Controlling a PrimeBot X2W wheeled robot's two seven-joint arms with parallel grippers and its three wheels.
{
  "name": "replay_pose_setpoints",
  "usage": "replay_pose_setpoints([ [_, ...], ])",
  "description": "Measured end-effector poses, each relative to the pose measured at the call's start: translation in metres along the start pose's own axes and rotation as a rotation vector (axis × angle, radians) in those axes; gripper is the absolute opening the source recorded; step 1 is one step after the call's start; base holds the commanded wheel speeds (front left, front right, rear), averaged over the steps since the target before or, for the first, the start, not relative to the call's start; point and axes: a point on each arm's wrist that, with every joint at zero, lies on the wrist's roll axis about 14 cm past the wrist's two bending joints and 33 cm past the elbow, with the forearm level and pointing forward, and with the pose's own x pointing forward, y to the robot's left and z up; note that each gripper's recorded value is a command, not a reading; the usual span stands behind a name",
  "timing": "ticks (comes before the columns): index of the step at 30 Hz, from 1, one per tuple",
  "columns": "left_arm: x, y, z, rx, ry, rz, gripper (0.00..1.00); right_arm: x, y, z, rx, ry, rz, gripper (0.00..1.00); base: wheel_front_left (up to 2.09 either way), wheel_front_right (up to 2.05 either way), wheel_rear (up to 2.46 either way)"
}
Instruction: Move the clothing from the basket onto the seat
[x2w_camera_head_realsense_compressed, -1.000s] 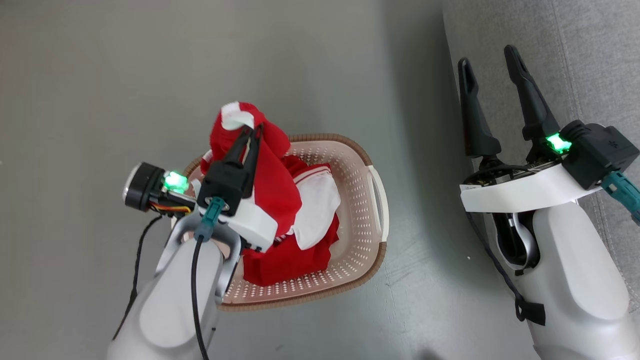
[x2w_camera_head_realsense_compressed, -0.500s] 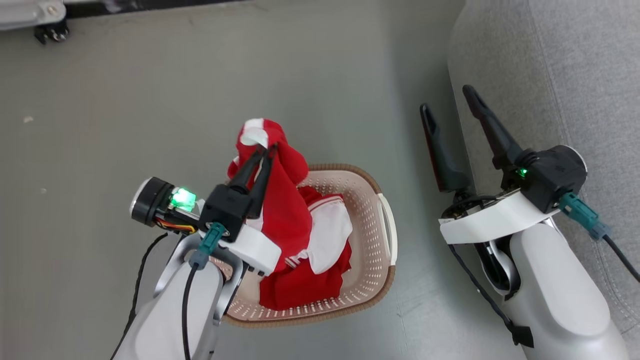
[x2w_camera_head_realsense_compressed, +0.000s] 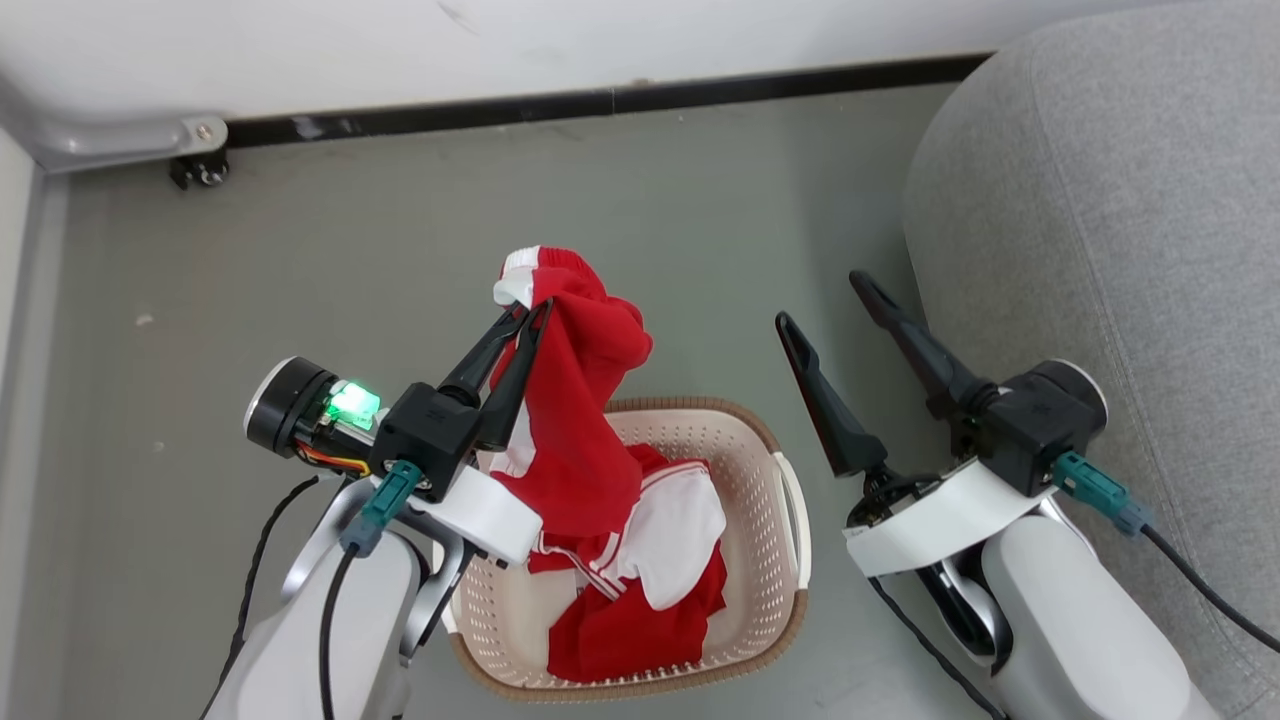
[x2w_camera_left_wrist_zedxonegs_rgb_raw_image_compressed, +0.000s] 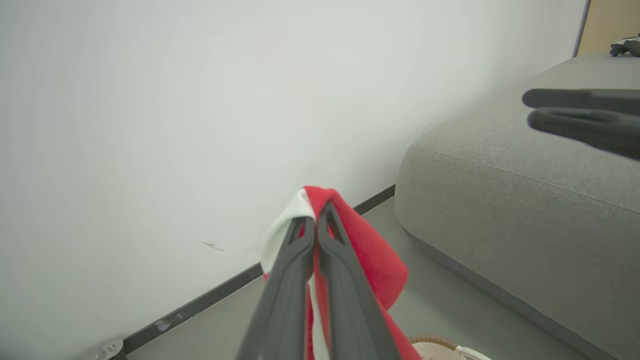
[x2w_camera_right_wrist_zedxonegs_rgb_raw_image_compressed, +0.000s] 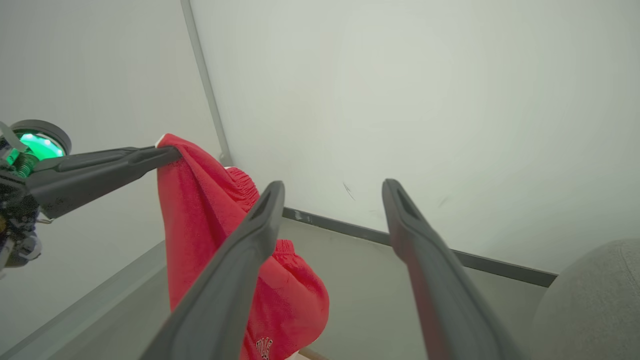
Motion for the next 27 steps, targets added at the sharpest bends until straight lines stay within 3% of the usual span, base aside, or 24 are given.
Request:
replay_pose_setpoints([
  [13, -0.023, 0.007, 0.036, 0.004, -0.040, 0.001, 0.00, -0.028, 0.026, 0.011, 0.001, 0.025, 0.071, 1.00, 0.00, 0.00, 0.00],
  [27, -0.033, -0.009, 0.075, -0.023, -0.077, -0.051, 0.00, -0.055, 0.046, 0.023, -0.013, 0.054, 0.144, 1.00, 0.00, 0.00, 0.00],
])
